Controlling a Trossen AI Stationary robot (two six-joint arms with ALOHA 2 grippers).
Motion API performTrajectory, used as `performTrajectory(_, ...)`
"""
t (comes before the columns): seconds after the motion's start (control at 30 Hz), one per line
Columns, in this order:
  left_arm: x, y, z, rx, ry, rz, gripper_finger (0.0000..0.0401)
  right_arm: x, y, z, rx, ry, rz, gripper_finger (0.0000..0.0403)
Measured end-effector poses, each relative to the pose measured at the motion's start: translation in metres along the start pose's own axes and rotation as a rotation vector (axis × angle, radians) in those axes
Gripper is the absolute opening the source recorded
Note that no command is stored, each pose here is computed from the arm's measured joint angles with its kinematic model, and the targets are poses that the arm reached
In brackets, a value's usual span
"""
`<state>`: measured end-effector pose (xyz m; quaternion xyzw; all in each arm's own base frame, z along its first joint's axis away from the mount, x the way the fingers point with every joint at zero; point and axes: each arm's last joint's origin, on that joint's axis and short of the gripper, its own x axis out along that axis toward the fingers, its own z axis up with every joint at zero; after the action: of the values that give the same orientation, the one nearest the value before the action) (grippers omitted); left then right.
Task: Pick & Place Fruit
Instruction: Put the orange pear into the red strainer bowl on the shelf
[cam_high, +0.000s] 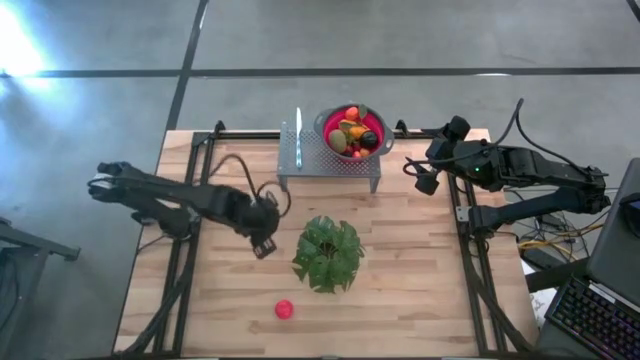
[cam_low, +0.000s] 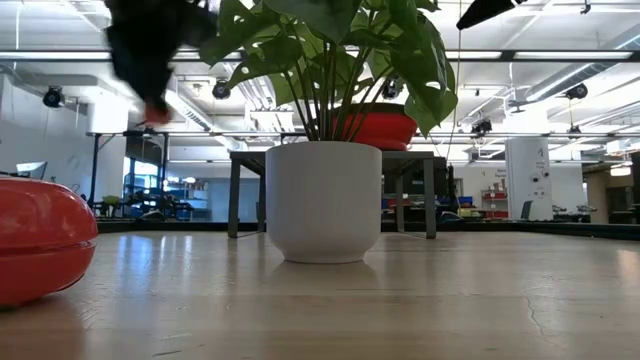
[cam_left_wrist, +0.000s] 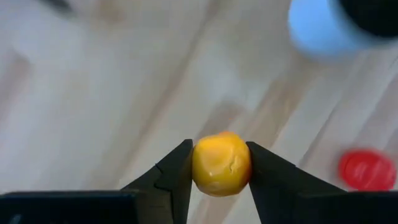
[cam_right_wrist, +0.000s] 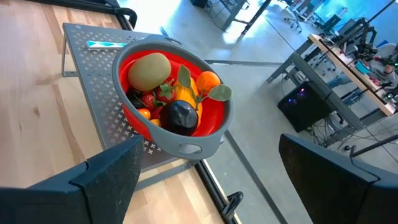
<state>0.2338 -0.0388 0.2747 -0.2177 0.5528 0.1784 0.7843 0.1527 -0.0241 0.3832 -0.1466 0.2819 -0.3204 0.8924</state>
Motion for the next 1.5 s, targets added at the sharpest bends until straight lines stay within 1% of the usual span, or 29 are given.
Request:
performTrajectory(0.13, -0.027, 0.002, 0.025, 0.045, -0.165, 0.031, 0.0139, 0.0, 0.0, 0.0, 0.0, -0.001, 0.0, 0.0368)
performTrajectory(0.27, -0.056, 0.002, 0.049, 0.102, -0.359, 0.048, 0.0139, 0.0, 0.0, 0.0, -0.001, 0.0, 0.0, 0.0368)
performTrajectory(0.4, -0.082, -0.003, 0.072, 0.187, -0.579, 0.011, 0.014, 0.0, 0.0, 0.0, -0.001, 0.0, 0.0, 0.0368)
performTrajectory(0.53, -0.098, -0.009, 0.091, 0.29, -0.796, -0.016, 0.014, -0.002, -0.005, -0.001, 0.017, -0.004, -0.014, 0.0368)
performTrajectory(0.67, -0.104, -0.009, 0.107, 0.359, -0.949, 0.008, 0.014, -0.007, -0.013, -0.004, 0.047, -0.014, -0.039, 0.0368)
performTrajectory(0.87, -0.088, -0.002, 0.141, 0.382, -1.056, 0.096, 0.014, -0.015, -0.024, -0.008, 0.086, -0.035, -0.07, 0.0368)
performTrajectory(1.0, -0.073, 0.015, 0.166, 0.334, -1.094, 0.161, 0.014, -0.018, -0.025, -0.009, 0.092, -0.043, -0.072, 0.0368)
performTrajectory(1.17, -0.054, 0.046, 0.191, 0.248, -1.066, 0.242, 0.014, -0.017, -0.025, -0.008, 0.081, -0.039, -0.071, 0.0368)
performTrajectory(1.3, -0.036, 0.069, 0.205, 0.187, -1.022, 0.278, 0.014, -0.015, -0.024, -0.008, 0.063, -0.034, -0.07, 0.0368)
performTrajectory(1.5, -0.015, 0.086, 0.219, 0.158, -1.014, 0.28, 0.014, -0.015, -0.024, -0.008, 0.05, -0.033, -0.071, 0.0368)
